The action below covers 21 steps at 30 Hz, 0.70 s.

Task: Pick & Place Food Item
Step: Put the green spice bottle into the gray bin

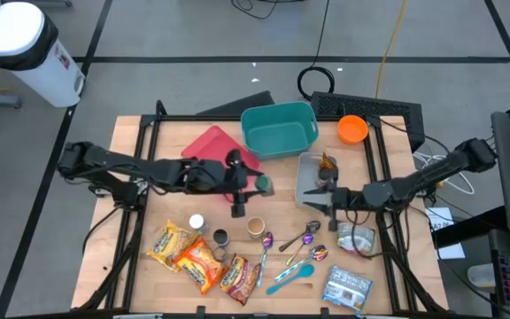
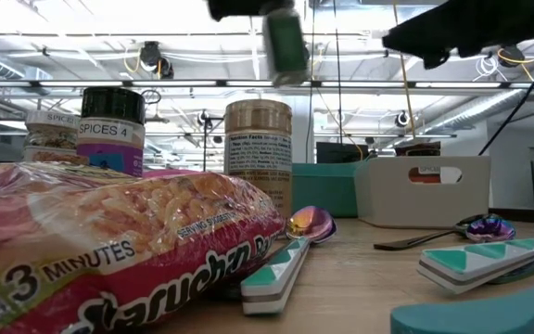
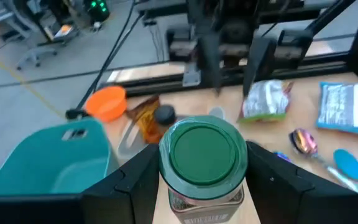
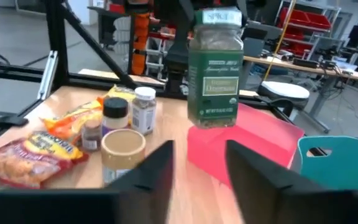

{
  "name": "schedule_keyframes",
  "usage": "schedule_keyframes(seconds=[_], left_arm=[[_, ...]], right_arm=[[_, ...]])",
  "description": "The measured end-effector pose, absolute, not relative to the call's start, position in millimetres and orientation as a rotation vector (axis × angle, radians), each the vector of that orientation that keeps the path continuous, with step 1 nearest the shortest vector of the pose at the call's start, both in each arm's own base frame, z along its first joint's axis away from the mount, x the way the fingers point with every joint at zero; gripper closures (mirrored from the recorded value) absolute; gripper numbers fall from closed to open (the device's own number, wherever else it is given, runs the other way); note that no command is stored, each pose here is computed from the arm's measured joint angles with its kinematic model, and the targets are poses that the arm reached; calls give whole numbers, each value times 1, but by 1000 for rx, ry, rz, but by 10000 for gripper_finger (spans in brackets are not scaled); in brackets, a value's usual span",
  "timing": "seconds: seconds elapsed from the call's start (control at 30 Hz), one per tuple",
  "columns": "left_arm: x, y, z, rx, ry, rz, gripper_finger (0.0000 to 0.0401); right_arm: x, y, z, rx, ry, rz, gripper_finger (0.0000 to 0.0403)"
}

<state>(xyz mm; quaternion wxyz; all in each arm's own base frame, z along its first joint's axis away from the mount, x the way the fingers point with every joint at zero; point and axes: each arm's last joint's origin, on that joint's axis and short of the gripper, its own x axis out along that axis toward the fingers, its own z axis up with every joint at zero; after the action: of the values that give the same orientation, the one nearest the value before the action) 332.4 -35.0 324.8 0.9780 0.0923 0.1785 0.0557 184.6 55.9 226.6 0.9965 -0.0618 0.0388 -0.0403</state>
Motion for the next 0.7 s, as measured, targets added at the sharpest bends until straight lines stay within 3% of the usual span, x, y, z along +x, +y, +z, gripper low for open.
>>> schedule_keyframes(seconds=[0.17,0.3,0.43,0.7], left_arm=[[358,-40,319,209,385,64,197],[372,-45,319,216,376,-1,197],[380,-47,316,212,392,-35,197],[379,-47,318,217,395,-38,197]], right_arm=[[206,51,215,-122,53,-137,151],[218,46,209,-102,30,-139,107],[226,43,204,-36,9,-31,98],[238,46,196,-36,-3,93,120]])
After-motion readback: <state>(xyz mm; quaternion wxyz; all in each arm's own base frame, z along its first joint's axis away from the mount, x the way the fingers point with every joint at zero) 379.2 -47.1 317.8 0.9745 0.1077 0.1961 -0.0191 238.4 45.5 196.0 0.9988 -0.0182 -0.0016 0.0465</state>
